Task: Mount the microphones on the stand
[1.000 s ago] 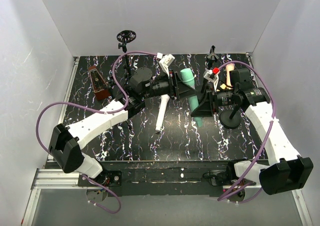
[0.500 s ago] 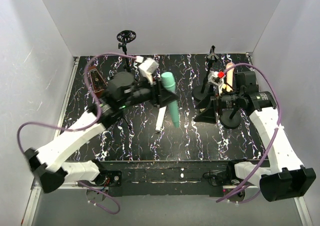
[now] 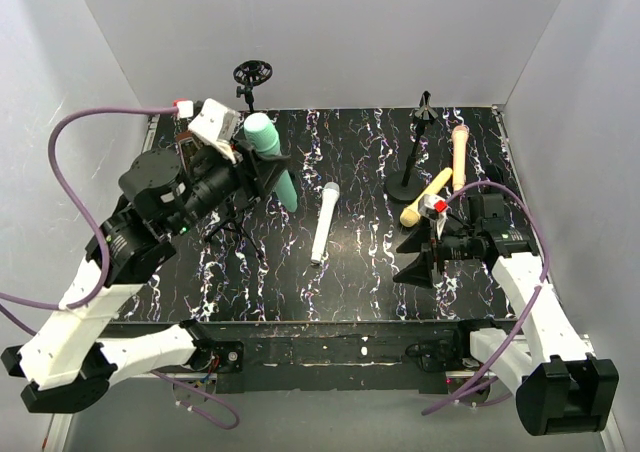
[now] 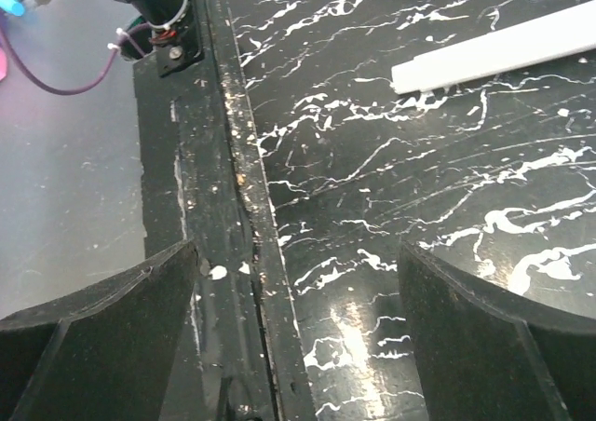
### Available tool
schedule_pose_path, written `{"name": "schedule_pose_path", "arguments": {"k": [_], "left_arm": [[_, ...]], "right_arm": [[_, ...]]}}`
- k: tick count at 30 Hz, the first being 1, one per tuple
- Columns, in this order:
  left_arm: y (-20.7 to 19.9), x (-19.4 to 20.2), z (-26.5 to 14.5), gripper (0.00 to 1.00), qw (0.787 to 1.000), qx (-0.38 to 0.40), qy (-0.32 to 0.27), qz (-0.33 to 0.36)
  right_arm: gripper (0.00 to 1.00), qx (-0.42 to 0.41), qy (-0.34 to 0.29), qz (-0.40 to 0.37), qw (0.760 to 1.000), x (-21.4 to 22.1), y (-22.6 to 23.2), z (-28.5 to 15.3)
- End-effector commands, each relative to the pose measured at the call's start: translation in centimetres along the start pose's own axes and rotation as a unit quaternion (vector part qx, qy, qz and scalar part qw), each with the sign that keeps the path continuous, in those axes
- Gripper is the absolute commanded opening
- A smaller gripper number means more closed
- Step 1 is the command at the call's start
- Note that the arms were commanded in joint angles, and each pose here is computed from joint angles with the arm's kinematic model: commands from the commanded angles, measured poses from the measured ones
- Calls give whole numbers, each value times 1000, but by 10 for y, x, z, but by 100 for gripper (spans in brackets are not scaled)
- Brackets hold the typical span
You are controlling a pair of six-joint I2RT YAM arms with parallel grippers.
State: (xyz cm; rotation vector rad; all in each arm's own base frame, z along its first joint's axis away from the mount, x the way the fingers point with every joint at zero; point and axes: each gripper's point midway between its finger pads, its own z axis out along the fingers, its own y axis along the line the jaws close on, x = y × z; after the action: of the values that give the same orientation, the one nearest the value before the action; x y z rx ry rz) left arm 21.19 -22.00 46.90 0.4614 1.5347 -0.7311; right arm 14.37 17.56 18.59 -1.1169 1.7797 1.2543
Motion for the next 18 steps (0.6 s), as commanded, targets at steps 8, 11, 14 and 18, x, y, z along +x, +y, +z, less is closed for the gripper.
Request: {"name": "schedule_pose_path", "arguments": {"k": [8, 11, 14, 18], "left_arm": [[30, -23, 26, 0, 995, -89, -15, 31], [36, -29, 30, 0, 993, -107, -15, 42], [45, -37, 33, 0, 990, -127, -17, 55], [62, -45, 38, 0, 985, -157, -21, 69]], "right_arm": [[94, 30, -18, -66, 997, -2, -21, -8], [94, 23, -14, -61, 998, -2, -20, -8], [94, 24, -10, -64, 998, 0, -20, -8], [94, 33, -7, -73, 997, 0, -22, -9]]}}
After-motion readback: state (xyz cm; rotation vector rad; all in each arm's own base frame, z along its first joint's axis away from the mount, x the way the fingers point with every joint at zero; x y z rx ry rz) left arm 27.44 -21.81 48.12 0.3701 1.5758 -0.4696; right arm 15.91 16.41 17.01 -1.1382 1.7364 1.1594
